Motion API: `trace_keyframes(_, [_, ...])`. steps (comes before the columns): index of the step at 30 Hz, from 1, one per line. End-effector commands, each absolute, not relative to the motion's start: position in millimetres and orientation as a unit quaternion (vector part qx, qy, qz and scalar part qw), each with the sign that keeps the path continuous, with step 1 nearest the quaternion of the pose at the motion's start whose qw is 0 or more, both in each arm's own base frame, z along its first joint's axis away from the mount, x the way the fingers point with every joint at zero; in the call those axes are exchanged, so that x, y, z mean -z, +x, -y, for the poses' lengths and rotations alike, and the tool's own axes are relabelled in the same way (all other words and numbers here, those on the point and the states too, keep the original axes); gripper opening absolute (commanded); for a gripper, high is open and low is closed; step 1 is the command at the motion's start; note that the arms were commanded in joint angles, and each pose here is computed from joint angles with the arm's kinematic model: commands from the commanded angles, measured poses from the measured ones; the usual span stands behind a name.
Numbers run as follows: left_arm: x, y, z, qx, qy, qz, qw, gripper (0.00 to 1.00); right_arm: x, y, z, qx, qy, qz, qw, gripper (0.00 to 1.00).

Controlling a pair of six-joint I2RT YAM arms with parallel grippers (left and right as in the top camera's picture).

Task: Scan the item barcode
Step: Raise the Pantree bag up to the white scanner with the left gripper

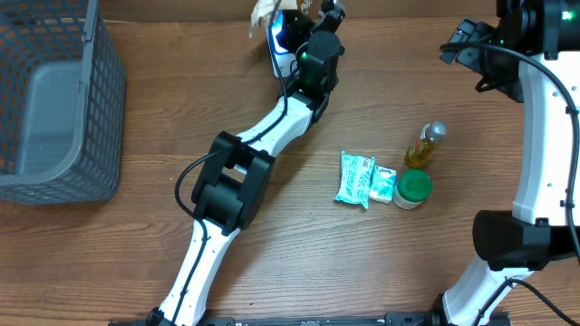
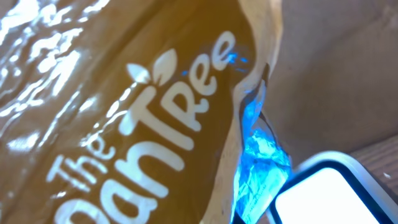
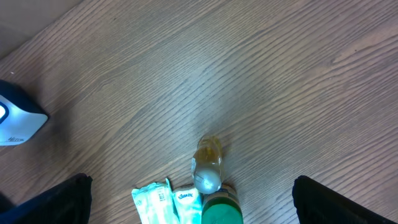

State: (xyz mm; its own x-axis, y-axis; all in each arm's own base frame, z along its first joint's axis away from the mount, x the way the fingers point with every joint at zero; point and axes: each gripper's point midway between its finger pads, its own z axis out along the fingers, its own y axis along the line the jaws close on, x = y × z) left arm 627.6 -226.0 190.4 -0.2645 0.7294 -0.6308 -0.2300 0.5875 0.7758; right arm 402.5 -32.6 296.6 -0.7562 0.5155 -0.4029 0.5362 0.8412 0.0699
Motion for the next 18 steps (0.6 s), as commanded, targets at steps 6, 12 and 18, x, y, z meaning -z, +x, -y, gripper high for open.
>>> trace_keyframes(6, [-211,622,227,-0.415,0.143,-0.665,0.604,0.05,-307,400,34,0.019,0.281,-0.933,0.222,1.0])
trace_keyframes(12, [-232,612,221,-0.414,0.097,-0.668,0.611,0.04,-307,400,34,0.019,0.281,-0.933,0.222,1.0])
trace_keyframes(18, [-288,596,223,-0.368,0.054,-0.669,0.644,0.05,-307,400,34,0.019,0.281,-0.933,0.222,1.0])
